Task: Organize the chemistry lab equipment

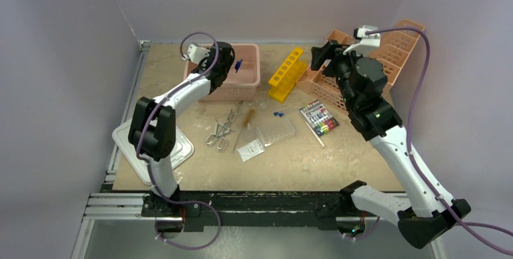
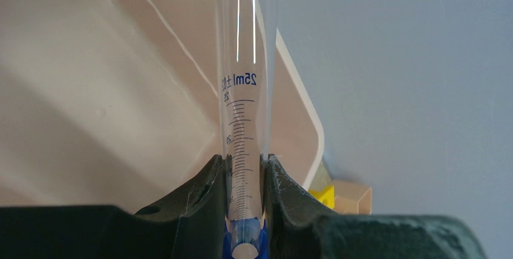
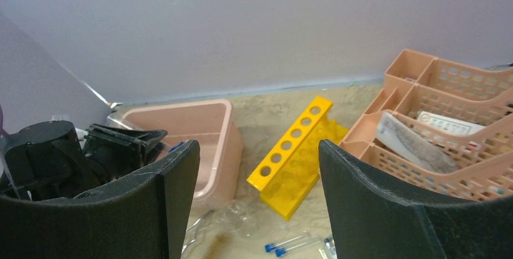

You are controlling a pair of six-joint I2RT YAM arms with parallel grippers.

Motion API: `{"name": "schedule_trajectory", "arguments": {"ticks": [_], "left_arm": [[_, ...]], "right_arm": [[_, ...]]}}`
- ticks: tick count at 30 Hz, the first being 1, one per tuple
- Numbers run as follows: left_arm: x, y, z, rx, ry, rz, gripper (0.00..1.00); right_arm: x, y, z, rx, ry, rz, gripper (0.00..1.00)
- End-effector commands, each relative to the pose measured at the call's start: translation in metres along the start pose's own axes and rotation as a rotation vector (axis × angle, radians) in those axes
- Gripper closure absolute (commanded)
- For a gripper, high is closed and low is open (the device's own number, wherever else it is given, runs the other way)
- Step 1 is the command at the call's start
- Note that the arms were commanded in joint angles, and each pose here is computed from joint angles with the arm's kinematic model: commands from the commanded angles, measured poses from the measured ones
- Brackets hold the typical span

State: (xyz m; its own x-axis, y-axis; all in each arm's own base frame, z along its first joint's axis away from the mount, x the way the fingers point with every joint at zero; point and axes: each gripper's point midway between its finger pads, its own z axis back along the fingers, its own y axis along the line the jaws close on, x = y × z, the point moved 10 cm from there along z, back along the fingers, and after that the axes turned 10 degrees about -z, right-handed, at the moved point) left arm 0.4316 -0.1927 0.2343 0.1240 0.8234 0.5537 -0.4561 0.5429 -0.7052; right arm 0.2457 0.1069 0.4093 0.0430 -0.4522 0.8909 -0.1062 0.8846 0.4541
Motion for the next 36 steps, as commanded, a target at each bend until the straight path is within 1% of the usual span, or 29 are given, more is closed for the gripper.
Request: {"name": "schedule_trajectory", "arguments": {"ticks": [1, 6, 9, 13, 16, 20, 23, 26, 29, 36], "left_arm": [[0.013, -0.013, -0.030, -0.002, -0.079, 0.193, 1.00], [0.000, -0.012, -0.062, 0.031, -0.110, 0.175, 1.00], [-0.010, -0.008, -0.074, 0.034, -0.107, 0.225, 1.00], [-0.029, -0.005, -0.094, 0.058, -0.066, 0.282, 1.00], [-0.037, -0.004, -0.103, 0.047, -0.081, 0.377, 1.00], [-0.048, -0.011, -0.110, 0.060, -0.091, 0.381, 1.00], [-0.053, -0.005, -0.115, 0.076, -0.091, 0.399, 1.00], [-0.058, -0.001, -0.119, 0.095, -0.084, 0.392, 0.96], [-0.062, 0.003, -0.123, 0.123, -0.080, 0.367, 0.89], [-0.065, 0.006, -0.128, 0.152, -0.073, 0.352, 0.80]], "right_arm": [[0.006, -0.003, 0.003, -0.019, -0.029, 0.045, 0.26], [0.006, -0.003, 0.005, -0.020, -0.020, 0.056, 0.27], [0.007, -0.004, 0.005, -0.033, -0.029, 0.054, 0.27], [0.007, -0.006, 0.005, -0.046, -0.033, 0.068, 0.28], [0.009, -0.007, 0.003, -0.066, -0.042, 0.083, 0.28], [0.012, -0.004, -0.002, -0.074, -0.037, 0.112, 0.28], [0.012, -0.002, -0.006, -0.068, -0.031, 0.119, 0.28], [0.011, -0.002, -0.008, -0.067, -0.029, 0.114, 0.28], [0.010, -0.003, -0.008, -0.071, -0.028, 0.112, 0.28], [0.010, -0.004, -0.007, -0.081, -0.036, 0.114, 0.28]]}}
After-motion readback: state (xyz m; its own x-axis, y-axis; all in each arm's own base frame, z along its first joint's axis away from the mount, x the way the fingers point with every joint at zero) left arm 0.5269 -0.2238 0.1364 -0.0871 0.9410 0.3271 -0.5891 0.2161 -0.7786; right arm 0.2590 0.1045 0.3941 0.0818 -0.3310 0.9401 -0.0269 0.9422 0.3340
